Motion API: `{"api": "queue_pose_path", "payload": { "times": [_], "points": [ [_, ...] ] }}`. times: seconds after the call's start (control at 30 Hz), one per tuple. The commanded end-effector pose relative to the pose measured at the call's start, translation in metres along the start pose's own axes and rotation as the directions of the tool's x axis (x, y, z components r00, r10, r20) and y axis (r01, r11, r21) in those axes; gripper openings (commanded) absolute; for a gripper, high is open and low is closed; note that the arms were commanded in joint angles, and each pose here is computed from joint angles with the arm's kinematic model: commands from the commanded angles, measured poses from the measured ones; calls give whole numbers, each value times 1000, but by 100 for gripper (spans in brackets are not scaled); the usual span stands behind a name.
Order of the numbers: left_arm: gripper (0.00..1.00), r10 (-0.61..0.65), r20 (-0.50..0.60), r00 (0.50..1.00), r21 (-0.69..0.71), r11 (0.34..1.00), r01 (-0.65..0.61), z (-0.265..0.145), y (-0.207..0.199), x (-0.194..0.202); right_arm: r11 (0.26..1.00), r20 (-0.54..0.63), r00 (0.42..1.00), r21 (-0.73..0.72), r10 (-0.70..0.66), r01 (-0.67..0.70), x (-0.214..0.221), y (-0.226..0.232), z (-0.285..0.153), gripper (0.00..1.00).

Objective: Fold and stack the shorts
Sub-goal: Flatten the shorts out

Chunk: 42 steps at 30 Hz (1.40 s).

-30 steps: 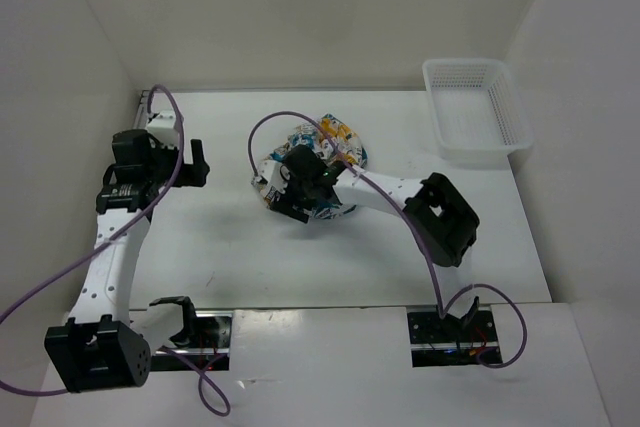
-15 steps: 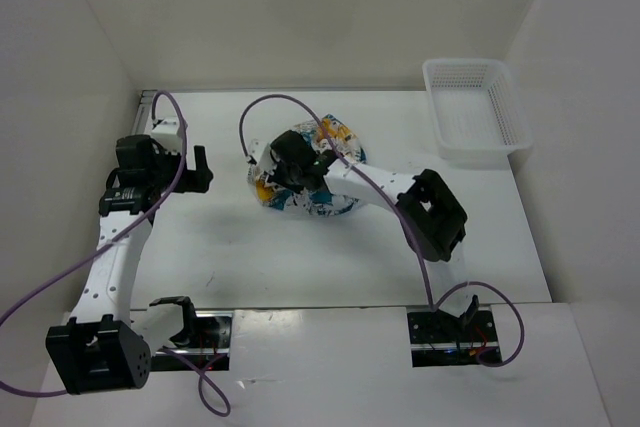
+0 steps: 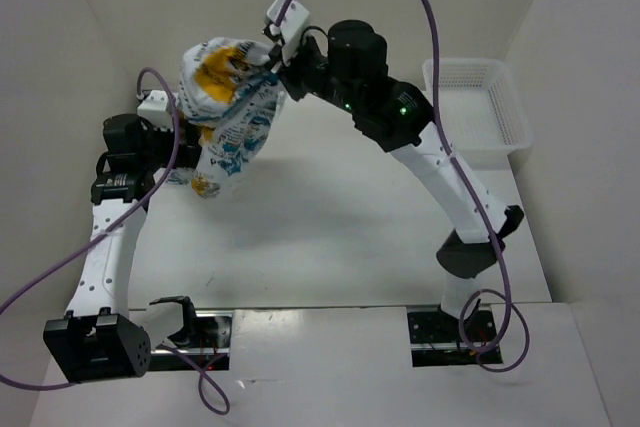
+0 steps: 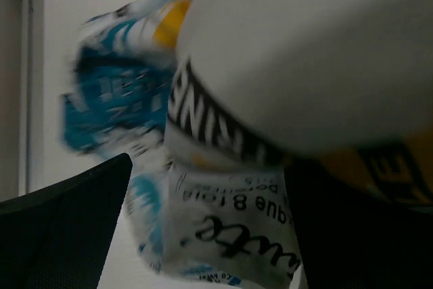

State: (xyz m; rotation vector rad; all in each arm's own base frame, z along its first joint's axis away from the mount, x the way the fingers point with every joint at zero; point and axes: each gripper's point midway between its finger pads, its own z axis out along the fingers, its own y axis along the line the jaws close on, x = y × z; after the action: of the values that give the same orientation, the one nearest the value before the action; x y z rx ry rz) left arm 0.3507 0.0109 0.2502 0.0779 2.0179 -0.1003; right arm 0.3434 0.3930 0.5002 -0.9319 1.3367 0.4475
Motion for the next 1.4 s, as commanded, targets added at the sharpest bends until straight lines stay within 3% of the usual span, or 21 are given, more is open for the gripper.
{"api": "queue_pose_path", "payload": {
  "times": [0.0, 0.03, 0.07, 0.13, 0.17, 0.2, 0.3, 0.5, 0.73, 0.87, 0.93, 1.0, 1.07, 1.17, 1.37],
  "points": [
    [100, 33, 132, 991, -12, 999, -32, -9, 3, -46, 999, -488, 872, 45, 46, -27, 183, -3, -5, 0],
    [100, 30, 122, 992, -1, 1000, -31, -9, 1, -44, 997, -513, 856, 65, 65, -37, 200, -8, -12, 0],
    [100, 30, 123, 992, 10, 999, -32, -9, -1, -44, 995, -607, 789, 86, 96, -55, 251, -14, -29, 0],
    [100, 19, 79, 997, 30, 999, -22, -8, -5, -31, 989, -635, 760, 129, 135, -68, 271, -25, -53, 19],
    [100, 20, 63, 998, 57, 998, -24, -8, -12, -27, 989, -684, 716, 130, 139, -67, 301, -24, -67, 24],
    [100, 18, 26, 1000, 75, 997, -20, -9, -19, -14, 991, -704, 699, 115, 126, -62, 310, -19, -75, 38],
    [100, 15, -95, 995, 121, 993, -3, -7, -35, 26, 996, -745, 661, 65, 92, -65, 335, -6, -96, 65],
    [100, 99, -380, 920, 233, 973, -8, -23, -82, 112, 998, -789, 612, 11, 51, -69, 358, 7, -134, 68],
    [100, 272, -484, 832, 432, 901, -43, -20, -144, 153, 996, -781, 621, 90, 66, 7, 378, -43, -142, 68],
    [100, 316, -609, 728, 407, 912, -56, -22, -136, 204, 985, -769, 623, 174, 146, -16, 404, -74, -150, 68],
    [100, 328, -645, 690, 450, 893, -3, -32, -146, 217, 983, -769, 620, 184, 154, -16, 417, -74, -151, 68],
    [98, 340, -651, 679, 483, 875, 25, -33, -156, 221, 983, -773, 615, 182, 155, -18, 426, -70, -153, 68],
    [95, 342, -655, 674, 443, 896, -24, -17, -146, 232, 981, -764, 622, 192, 169, -31, 426, -70, -155, 68],
    [82, 349, -641, 684, 452, 892, -32, -10, -150, 234, 976, -758, 622, 209, 196, -53, 426, -68, -160, 68],
    [73, 349, -649, 676, 473, 881, 0, -3, -156, 248, 972, -760, 614, 227, 212, -54, 438, -67, -172, 71]
  ]
}}
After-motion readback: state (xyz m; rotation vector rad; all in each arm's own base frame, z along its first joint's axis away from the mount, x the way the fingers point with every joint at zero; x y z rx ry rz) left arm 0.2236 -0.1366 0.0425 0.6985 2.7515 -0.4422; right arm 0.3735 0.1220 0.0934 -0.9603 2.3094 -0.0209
